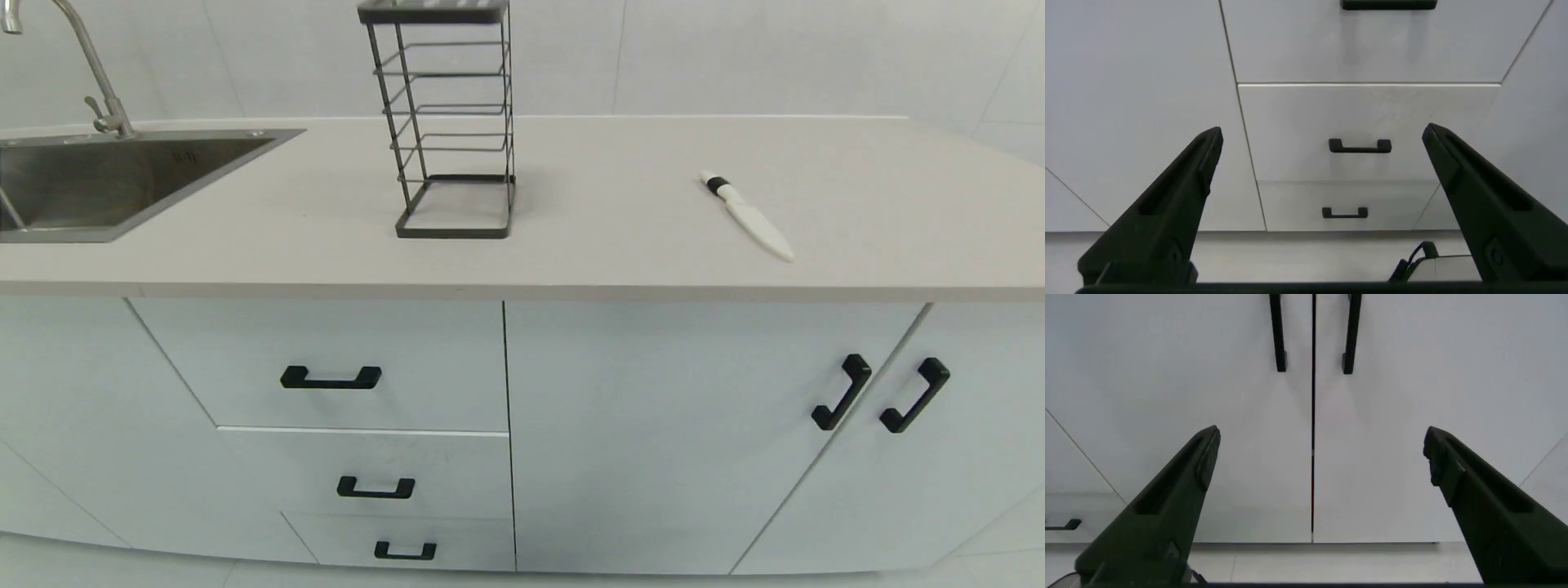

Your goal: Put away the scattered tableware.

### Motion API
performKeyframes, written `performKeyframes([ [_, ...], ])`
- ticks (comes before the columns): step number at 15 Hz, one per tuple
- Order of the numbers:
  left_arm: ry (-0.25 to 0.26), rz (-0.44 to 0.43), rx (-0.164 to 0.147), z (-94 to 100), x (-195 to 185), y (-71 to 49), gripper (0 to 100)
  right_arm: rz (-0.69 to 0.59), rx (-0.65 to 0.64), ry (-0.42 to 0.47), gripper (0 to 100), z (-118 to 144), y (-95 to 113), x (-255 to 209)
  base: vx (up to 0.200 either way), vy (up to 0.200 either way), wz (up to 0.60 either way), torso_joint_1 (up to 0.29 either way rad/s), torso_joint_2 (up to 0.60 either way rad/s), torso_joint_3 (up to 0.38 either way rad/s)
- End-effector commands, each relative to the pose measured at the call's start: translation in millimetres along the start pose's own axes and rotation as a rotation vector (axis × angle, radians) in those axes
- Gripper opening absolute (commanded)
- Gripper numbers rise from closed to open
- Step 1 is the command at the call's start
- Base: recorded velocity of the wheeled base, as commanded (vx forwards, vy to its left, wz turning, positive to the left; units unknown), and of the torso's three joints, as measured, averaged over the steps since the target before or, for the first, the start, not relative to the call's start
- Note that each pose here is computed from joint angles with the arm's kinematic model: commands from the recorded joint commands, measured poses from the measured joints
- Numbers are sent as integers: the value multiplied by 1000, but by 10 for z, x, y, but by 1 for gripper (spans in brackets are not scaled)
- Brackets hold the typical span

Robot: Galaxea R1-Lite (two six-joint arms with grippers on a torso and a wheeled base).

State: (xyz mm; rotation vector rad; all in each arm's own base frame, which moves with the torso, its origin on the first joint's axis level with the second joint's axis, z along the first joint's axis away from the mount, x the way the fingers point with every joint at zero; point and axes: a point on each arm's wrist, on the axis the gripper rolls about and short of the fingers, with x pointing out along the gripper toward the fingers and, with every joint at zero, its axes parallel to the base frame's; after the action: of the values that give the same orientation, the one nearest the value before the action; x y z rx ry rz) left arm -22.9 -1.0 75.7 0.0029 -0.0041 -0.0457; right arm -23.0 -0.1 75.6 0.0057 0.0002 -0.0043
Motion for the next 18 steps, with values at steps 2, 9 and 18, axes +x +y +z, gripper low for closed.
performKeyframes([
  [2, 1, 0, 0, 1, 1, 0, 100, 1, 0, 3, 100, -2, 0, 1, 0, 0, 0, 171, -667, -183],
  [9, 1, 0, -1, 1, 1, 0, 100, 1, 0, 0, 100, 4, 0, 0, 0, 0, 0, 168, -486, -208],
  [18, 1, 0, -1, 1, 1, 0, 100, 1, 0, 1, 100, -1, 0, 1, 0, 0, 0, 326, -505, -240],
])
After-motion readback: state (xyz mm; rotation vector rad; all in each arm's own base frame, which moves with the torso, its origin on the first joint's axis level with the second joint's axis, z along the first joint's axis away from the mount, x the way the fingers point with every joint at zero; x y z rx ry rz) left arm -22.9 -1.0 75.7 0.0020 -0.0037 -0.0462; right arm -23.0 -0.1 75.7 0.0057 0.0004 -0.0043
